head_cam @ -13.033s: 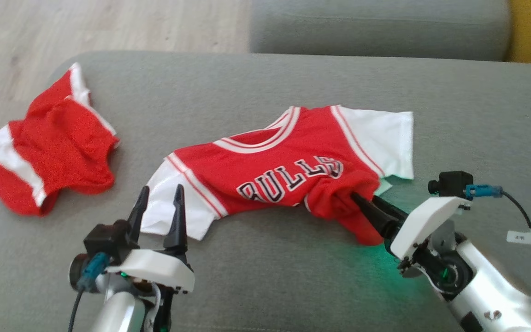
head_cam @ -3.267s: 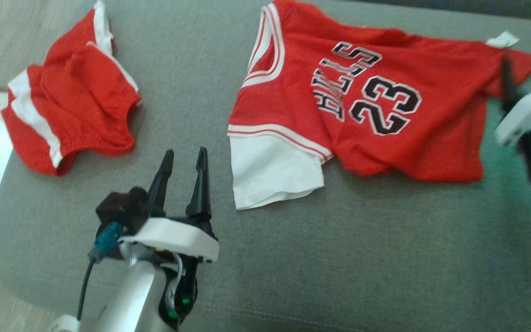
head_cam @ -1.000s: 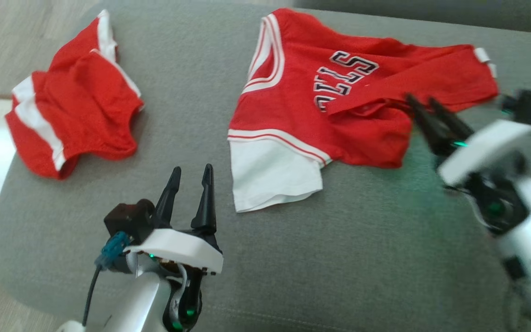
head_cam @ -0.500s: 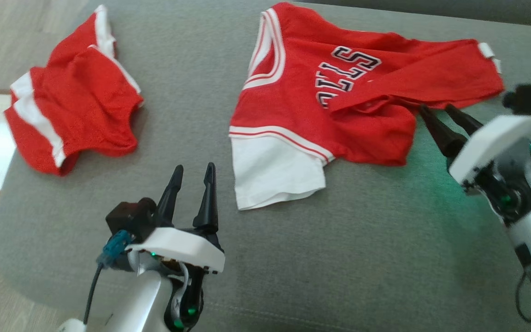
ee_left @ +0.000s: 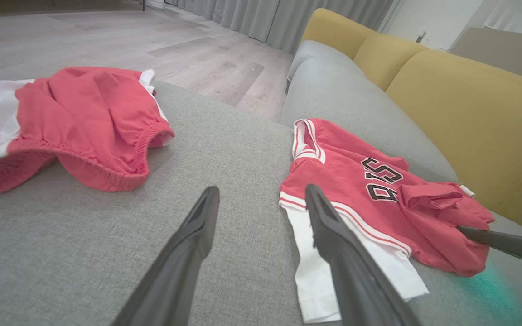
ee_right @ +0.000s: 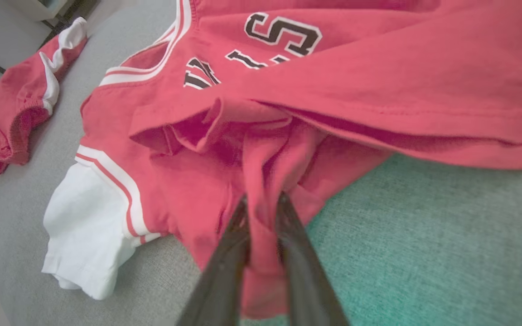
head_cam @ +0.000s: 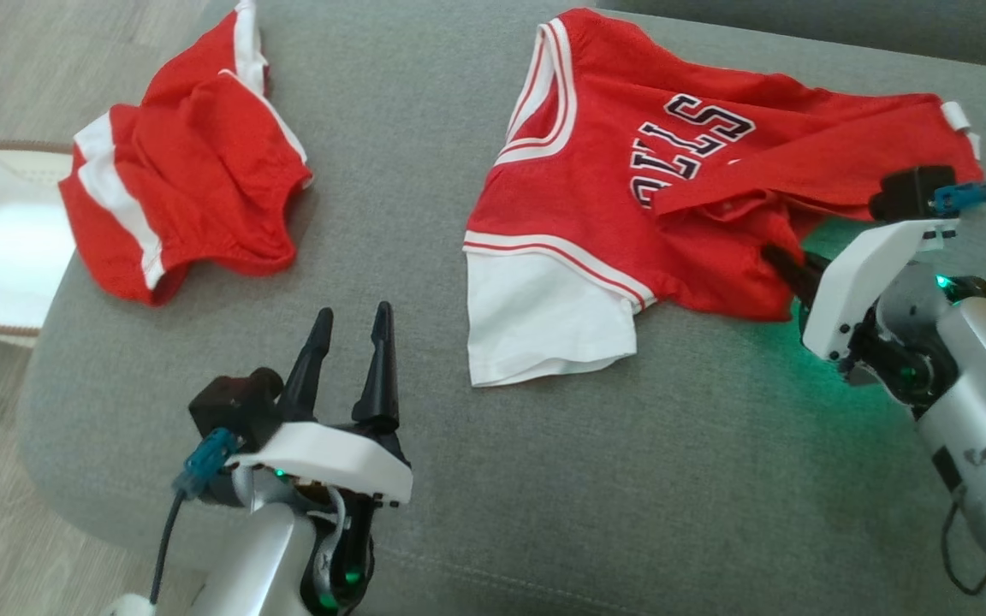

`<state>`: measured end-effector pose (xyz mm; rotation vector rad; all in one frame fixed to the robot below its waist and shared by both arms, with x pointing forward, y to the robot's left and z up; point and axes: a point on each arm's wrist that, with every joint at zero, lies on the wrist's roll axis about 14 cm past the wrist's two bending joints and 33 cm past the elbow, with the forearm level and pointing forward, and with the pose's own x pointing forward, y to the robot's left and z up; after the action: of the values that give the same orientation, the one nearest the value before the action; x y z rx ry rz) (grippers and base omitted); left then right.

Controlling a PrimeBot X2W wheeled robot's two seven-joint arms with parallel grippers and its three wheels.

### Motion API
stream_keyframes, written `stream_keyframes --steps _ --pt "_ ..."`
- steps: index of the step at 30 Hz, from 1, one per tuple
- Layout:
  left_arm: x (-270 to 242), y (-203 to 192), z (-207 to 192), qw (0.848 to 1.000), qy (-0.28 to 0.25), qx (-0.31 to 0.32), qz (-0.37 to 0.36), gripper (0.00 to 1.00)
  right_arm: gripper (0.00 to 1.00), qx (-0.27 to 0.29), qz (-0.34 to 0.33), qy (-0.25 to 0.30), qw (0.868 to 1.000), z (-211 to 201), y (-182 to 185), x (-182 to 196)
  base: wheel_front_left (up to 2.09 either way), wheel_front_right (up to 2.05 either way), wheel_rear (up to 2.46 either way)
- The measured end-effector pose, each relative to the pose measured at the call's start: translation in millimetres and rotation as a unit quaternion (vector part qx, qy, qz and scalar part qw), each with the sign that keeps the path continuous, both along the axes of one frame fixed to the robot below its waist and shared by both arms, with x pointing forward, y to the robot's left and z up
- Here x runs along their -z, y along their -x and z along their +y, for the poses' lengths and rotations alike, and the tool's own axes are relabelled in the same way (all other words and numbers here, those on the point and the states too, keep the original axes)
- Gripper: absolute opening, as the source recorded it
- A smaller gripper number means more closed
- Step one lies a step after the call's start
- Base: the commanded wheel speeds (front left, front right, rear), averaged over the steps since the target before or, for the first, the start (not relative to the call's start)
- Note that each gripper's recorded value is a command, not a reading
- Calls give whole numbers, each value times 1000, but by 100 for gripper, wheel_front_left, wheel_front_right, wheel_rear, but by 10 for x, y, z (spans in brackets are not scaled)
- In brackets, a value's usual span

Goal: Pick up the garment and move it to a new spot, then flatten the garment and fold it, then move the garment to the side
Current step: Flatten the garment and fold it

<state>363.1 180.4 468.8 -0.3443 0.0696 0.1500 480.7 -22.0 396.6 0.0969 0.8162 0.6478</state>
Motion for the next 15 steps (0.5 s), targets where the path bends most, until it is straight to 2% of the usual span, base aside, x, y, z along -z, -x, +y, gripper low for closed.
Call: stream_keyframes --steps 4,8,10,15 --pt "-14 -29 -57 1000 2 9 -3 100 0 27 -52 -32 998 -43 -95 -188 0 0 0" --pt "-42 -72 -117 1000 2 20 -9 100 0 67 -116 -82 988 -171 -178 -524 0 0 0" --pt "-42 -99 -186 999 1 32 -11 100 0 88 -117 -94 985 -300 -84 -523 0 0 0" --pt "-50 -164 -357 998 -3 61 -15 100 2 139 -82 -90 983 -699 284 -240 0 0 0"
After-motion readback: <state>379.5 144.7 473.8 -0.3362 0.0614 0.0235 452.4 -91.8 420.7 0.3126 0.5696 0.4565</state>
